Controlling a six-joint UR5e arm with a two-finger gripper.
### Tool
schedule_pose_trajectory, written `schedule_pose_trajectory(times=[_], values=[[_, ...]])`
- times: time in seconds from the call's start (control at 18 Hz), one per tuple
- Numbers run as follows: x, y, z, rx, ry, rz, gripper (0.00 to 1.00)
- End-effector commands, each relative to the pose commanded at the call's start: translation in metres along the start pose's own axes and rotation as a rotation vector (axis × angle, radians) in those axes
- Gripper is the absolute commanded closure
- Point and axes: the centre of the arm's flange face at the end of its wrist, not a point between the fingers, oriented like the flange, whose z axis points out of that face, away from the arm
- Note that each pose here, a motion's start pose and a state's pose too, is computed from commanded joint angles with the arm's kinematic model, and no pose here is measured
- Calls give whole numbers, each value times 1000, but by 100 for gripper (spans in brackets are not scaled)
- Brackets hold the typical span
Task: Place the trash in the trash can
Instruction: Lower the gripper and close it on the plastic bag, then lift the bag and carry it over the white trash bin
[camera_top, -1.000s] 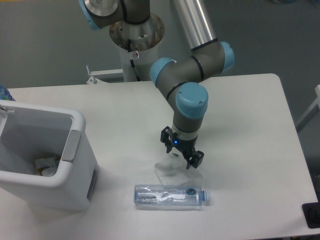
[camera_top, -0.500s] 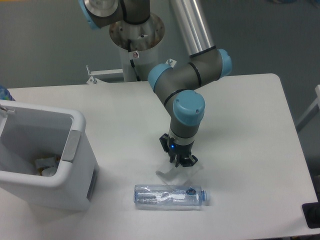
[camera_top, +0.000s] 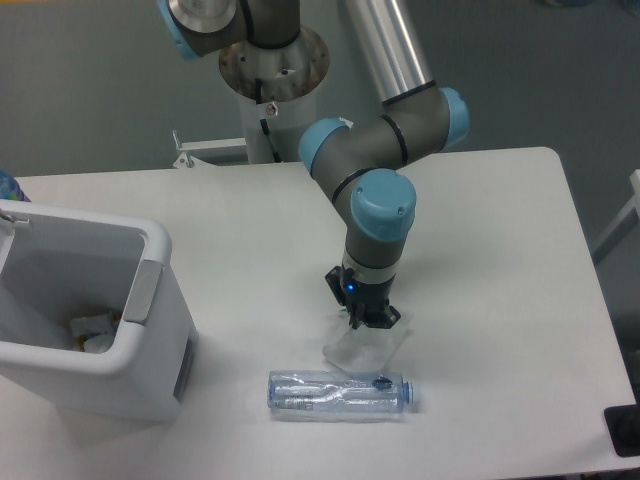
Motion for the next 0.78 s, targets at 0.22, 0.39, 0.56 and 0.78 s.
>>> schedule_pose_trajectory(times=[0.22, 0.39, 0.56, 0.78], values=[[0, 8, -28, 5, -16, -17, 100], [0, 9, -56, 23, -59, -22, 100], [-2, 7, -82, 92, -85, -44, 100], [3, -6, -124, 202, -117, -102, 100]])
